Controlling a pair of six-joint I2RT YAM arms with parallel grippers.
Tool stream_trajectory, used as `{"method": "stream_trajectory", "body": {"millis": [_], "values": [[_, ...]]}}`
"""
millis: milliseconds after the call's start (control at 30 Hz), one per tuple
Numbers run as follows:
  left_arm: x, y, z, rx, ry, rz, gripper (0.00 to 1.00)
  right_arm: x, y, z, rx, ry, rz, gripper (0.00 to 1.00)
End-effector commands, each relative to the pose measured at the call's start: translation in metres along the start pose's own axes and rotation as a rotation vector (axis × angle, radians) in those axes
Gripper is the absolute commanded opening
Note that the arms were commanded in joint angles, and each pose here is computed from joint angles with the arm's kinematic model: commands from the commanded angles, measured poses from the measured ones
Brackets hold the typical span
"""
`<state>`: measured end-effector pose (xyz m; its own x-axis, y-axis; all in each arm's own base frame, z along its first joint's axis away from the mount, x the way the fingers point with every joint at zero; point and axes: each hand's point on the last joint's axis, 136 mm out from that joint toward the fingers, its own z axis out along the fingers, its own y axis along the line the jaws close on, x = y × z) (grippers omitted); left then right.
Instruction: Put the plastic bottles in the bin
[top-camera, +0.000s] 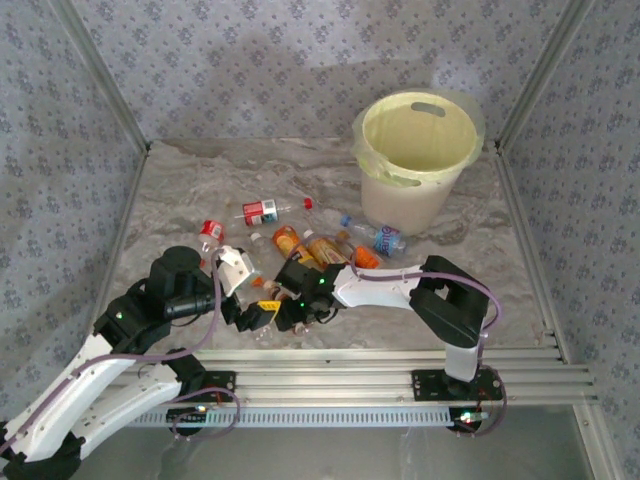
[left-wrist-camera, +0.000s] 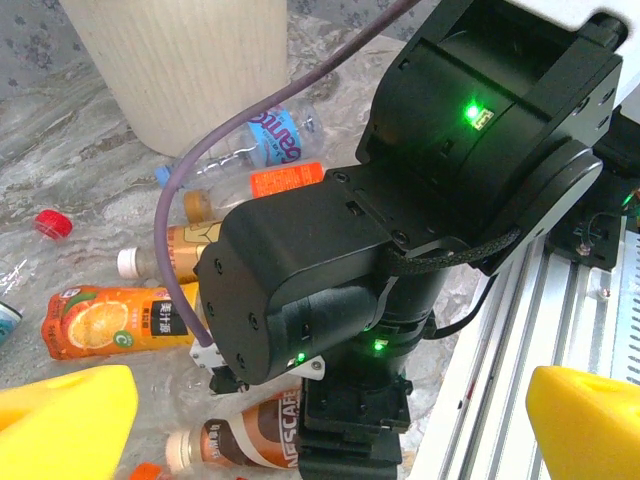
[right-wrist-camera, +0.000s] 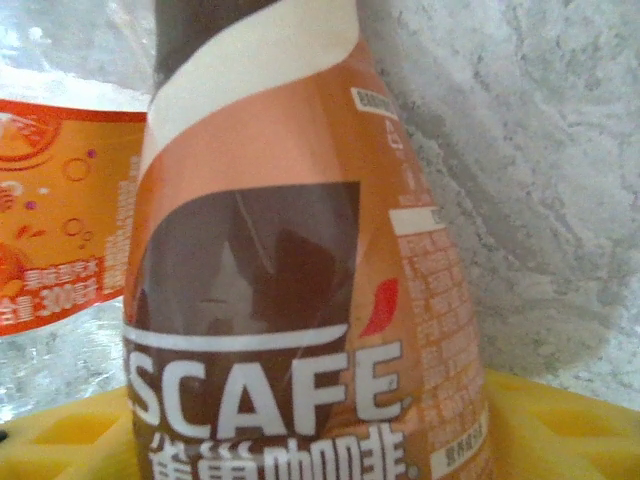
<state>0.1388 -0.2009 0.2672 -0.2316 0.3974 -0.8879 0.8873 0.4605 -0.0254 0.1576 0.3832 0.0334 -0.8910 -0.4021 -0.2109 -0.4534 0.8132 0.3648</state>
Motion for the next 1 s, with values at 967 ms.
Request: {"method": "stream_trajectory", "body": {"millis": [967], "values": [[-0.053,0.000,0.002,0.029,-0.182,-0.028,1.00,-0.011,-0.065,-0.139,-0.024,-0.202,-0.094,0.59]]}}
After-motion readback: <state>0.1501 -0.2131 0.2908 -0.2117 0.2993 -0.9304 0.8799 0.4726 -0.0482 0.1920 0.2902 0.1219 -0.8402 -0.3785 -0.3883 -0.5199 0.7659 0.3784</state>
